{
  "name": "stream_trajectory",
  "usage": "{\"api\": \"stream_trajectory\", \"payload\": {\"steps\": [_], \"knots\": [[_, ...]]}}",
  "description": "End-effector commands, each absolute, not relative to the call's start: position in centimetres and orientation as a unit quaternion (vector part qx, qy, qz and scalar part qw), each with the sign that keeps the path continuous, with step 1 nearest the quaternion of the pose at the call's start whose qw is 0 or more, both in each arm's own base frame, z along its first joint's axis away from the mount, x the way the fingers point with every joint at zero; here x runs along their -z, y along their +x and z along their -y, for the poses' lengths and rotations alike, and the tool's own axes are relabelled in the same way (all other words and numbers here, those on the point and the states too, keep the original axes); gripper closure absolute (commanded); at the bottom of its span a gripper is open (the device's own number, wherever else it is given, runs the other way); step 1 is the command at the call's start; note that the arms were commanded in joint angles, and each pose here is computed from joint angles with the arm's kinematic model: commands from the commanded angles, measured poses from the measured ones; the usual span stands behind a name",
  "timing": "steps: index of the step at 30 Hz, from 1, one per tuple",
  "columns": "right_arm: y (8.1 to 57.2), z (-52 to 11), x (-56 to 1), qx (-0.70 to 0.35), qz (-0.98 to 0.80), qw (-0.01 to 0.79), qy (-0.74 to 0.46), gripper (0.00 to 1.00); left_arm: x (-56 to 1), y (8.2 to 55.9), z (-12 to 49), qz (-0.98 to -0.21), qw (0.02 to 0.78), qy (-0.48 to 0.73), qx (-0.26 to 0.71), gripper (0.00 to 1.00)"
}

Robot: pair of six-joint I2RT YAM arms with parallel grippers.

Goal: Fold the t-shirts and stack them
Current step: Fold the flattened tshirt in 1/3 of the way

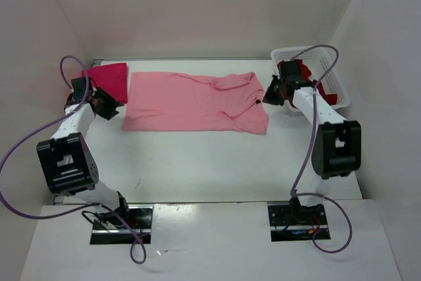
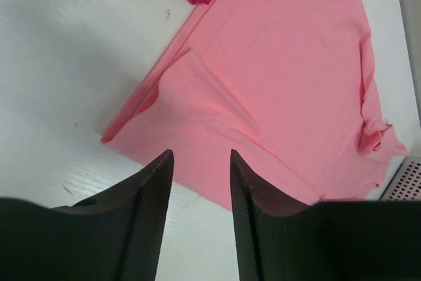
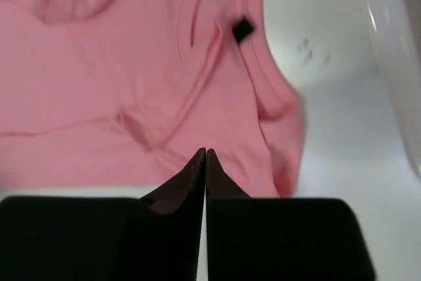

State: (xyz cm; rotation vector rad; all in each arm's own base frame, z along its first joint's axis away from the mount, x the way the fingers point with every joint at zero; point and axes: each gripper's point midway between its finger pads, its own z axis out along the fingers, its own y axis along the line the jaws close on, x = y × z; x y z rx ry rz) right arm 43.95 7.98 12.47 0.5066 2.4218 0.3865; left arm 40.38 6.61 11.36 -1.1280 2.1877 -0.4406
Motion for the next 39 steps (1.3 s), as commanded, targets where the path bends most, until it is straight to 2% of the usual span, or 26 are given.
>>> {"api": "stream_trajectory", "payload": {"steps": [1, 5, 6, 7, 11, 16, 17, 23, 27, 34, 39], "knots": [[39.8, -8.8, -11.9, -0.189, -0.912, 0.3, 0.207, 1.0, -8.5, 37.4, -5.6, -0.84, 0.275, -0.433, 0.176, 0.53], [35.8, -8.4, -7.7, -0.18, -0.916, 0.26, 0.247, 0.97, -5.2, 35.6, -5.5, -0.844, 0.235, -0.447, 0.18, 0.55], [34.9, -8.2, -6.8, -0.171, -0.919, 0.252, 0.251, 0.9, -4.9, 35.7, -5.4, -0.845, 0.232, -0.446, 0.184, 0.55], [34.9, -7.7, -6.4, -0.159, -0.919, 0.257, 0.255, 0.77, -4.1, 35.7, -5.7, -0.842, 0.223, -0.456, 0.183, 0.53], [34.6, -7.8, -4.4, -0.152, -0.927, 0.231, 0.253, 0.58, -3.2, 36.5, -5.8, -0.84, 0.218, -0.46, 0.189, 0.53], [35.9, -7.0, -3.3, -0.129, -0.927, 0.238, 0.26, 0.57, -2.0, 37.4, -6.2, -0.841, 0.211, -0.462, 0.188, 0.62], [35.8, -7.0, -2.8, -0.128, -0.927, 0.231, 0.266, 0.57, -2.0, 37.5, -6.1, -0.839, 0.21, -0.466, 0.189, 0.69], [37.5, -6.7, -2.9, -0.122, -0.919, 0.251, 0.278, 0.88, -1.0, 37.6, -6.2, -0.84, 0.202, -0.468, 0.187, 0.98], [37.6, -6.0, -3.9, -0.11, -0.912, 0.272, 0.286, 1.0, -1.0, 37.6, -6.3, -0.842, 0.202, -0.464, 0.186, 1.0], [32.3, -4.8, -5.3, -0.087, -0.909, 0.258, 0.314, 1.0, -1.5, 34.2, -5.4, -0.856, 0.189, -0.451, 0.169, 1.0], [28.7, -6.1, -6.1, -0.128, -0.905, 0.236, 0.329, 1.0, -1.8, 30.1, -3.8, -0.857, 0.151, -0.455, 0.188, 1.0]]}}
